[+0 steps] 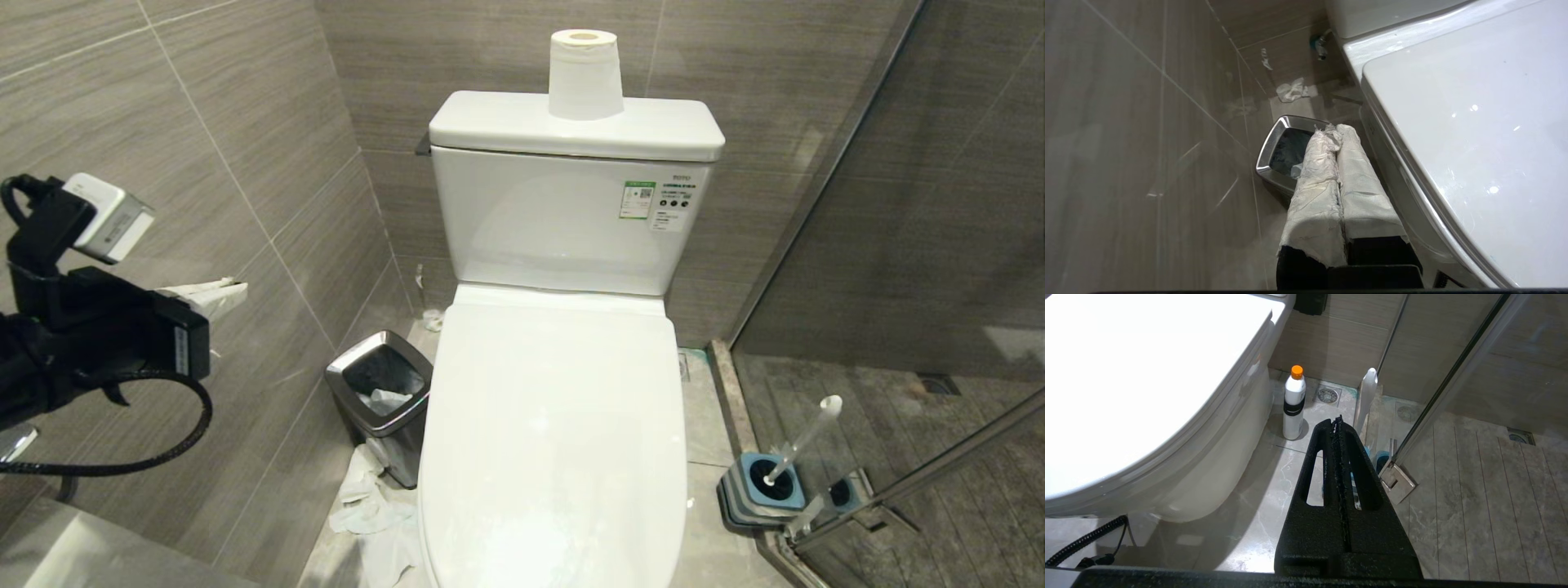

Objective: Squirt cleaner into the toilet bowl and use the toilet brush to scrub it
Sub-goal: Use the left hand to lift the toilet lid slightly

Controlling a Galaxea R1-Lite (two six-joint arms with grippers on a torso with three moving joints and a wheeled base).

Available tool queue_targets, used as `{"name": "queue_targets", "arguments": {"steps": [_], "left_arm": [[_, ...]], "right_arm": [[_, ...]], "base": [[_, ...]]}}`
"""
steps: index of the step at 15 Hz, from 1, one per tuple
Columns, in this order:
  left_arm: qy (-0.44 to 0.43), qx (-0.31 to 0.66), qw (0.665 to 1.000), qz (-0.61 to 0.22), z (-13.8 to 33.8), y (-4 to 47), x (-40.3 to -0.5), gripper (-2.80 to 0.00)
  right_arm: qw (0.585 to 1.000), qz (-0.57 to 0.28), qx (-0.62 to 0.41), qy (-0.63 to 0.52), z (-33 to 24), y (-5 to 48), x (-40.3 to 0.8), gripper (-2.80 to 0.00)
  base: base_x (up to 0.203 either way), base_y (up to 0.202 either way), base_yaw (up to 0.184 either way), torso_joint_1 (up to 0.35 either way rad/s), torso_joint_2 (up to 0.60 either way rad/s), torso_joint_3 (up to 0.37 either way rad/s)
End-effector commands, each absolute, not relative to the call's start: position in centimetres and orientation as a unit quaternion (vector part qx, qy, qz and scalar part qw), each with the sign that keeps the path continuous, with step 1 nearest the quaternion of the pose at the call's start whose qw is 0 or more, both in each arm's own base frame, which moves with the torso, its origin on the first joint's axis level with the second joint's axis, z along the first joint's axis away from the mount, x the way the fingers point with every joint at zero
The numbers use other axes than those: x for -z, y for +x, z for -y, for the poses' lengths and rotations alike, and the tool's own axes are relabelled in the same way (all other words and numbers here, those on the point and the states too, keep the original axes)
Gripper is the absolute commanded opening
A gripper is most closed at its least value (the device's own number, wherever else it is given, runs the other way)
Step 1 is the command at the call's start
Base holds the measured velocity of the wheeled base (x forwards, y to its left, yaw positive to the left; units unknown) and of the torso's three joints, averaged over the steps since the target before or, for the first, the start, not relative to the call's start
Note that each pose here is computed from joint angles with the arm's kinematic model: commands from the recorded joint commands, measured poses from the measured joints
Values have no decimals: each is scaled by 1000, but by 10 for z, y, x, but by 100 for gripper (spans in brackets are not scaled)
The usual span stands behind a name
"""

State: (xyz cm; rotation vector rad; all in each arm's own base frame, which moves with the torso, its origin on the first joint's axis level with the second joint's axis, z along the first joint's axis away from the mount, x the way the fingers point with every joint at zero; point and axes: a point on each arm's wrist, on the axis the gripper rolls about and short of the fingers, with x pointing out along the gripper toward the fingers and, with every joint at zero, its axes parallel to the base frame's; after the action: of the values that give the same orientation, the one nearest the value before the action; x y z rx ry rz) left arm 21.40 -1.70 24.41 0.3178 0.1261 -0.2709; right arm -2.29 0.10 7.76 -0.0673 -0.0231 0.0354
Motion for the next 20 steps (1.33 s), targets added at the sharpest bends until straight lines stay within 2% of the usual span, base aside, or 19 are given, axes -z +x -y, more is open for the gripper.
{"name": "queue_targets", "arguments": {"steps": [1,5,9,11,15,17,20], "left_arm": [[157,146,972,-94,22,242,-231,-280],[149,165,965,-137,25,290,-207,-280],[106,242,950,-167,23,344,-175,-280],[49,270,943,-188,13,362,-158,-280],[-133,321,905,-248,-15,377,-127,-280],[-198,332,881,-274,-26,380,-112,-280],[-256,401,829,-294,-42,380,-84,-280]], "right_arm": [[999,5,-18,-34,-1,-22,-74,-280],[999,6,-18,-34,-1,-22,-74,-280],[999,6,-18,-34,-1,-22,-74,-280],[999,6,-18,-34,-1,-22,-74,-280],[999,6,-18,-34,-1,-22,-74,-280],[999,6,-18,-34,-1,-22,-74,-280],[999,5,-18,-34,-1,-22,-74,-280]], "base": [[0,0,0,0,0,0],[0,0,0,0,0,0],[0,0,0,0,0,0],[0,0,0,0,0,0],[0,0,0,0,0,0],[0,0,0,0,0,0],[0,0,0,0,0,0]]}}
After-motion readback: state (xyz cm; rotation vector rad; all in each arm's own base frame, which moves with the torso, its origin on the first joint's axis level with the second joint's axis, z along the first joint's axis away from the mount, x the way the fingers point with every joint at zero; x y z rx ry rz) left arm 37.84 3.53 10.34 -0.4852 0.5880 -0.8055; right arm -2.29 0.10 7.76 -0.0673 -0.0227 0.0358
